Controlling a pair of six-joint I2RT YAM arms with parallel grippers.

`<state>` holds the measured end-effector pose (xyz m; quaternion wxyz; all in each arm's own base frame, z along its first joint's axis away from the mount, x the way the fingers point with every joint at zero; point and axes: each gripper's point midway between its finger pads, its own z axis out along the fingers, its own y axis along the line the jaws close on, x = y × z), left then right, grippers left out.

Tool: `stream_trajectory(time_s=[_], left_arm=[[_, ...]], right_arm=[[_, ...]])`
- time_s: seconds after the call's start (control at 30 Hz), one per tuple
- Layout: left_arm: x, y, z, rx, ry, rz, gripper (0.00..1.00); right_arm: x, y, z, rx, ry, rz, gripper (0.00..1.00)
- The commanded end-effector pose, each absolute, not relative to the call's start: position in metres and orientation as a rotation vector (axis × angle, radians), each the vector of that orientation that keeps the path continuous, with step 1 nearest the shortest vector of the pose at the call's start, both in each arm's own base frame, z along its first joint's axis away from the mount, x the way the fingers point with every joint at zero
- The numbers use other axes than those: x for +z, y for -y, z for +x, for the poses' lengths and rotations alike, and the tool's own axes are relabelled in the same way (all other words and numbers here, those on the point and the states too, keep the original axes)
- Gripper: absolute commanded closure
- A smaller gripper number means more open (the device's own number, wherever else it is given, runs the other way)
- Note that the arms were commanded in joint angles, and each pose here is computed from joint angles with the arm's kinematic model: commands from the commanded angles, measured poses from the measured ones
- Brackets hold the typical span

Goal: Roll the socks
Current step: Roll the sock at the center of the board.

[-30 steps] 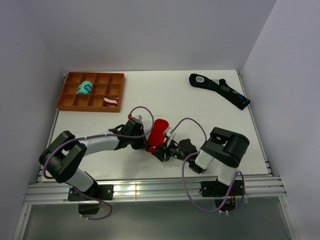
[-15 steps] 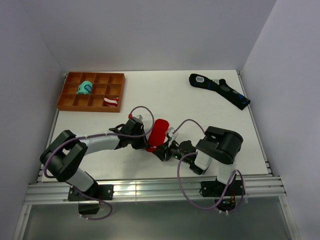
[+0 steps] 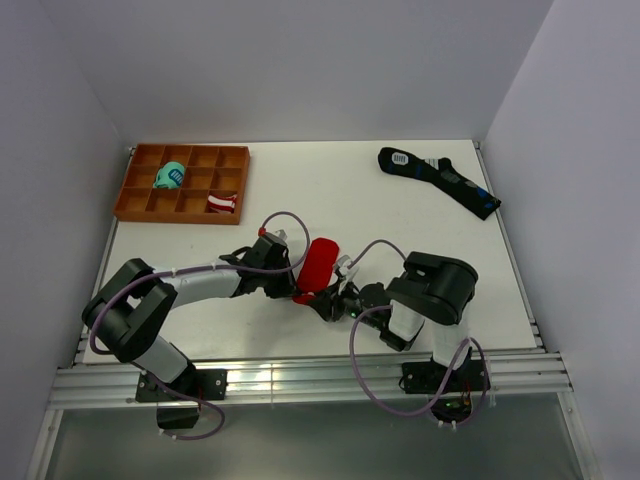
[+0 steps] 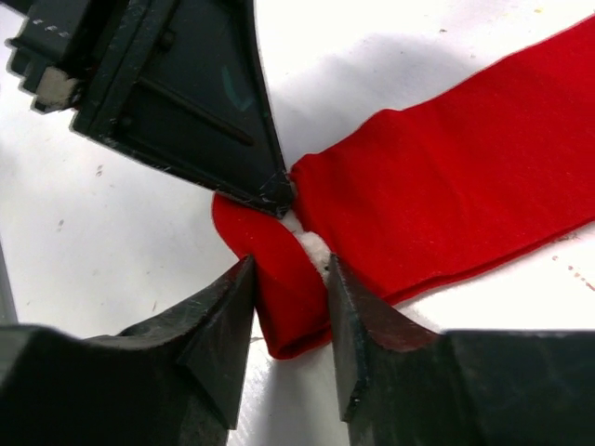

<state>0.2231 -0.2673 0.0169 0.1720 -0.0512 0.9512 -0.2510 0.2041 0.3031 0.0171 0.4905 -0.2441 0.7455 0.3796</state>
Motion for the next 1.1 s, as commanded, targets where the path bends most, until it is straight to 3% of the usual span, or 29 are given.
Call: stream_trajectory(time_s=[0.0, 0.27, 0.83, 1.07], left_arm=[[-0.028, 0.217, 0.179, -0.409, -2.919, -0.14, 0.99], [-0.028, 0.22, 0.177, -0.454, -2.906, -0.209, 0.98], [0.012, 0.221, 0.219, -0.472, -2.651, -0.264, 0.66], [0.023, 0.235, 0.246, -0.515, -2.539, -0.219, 0.59]], right_arm=[[-0.026, -0.279, 0.198, 0.81, -1.967, -0.586, 0.58], [-0.032, -0.273, 0.184, 0.889, -2.024, -0.528, 0.74], [-0.034, -0.264, 0.155, 1.124, -2.15, -0.346, 0.76], [-0.037, -0.265, 0.153, 1.152, -2.182, -0.331, 0.76]])
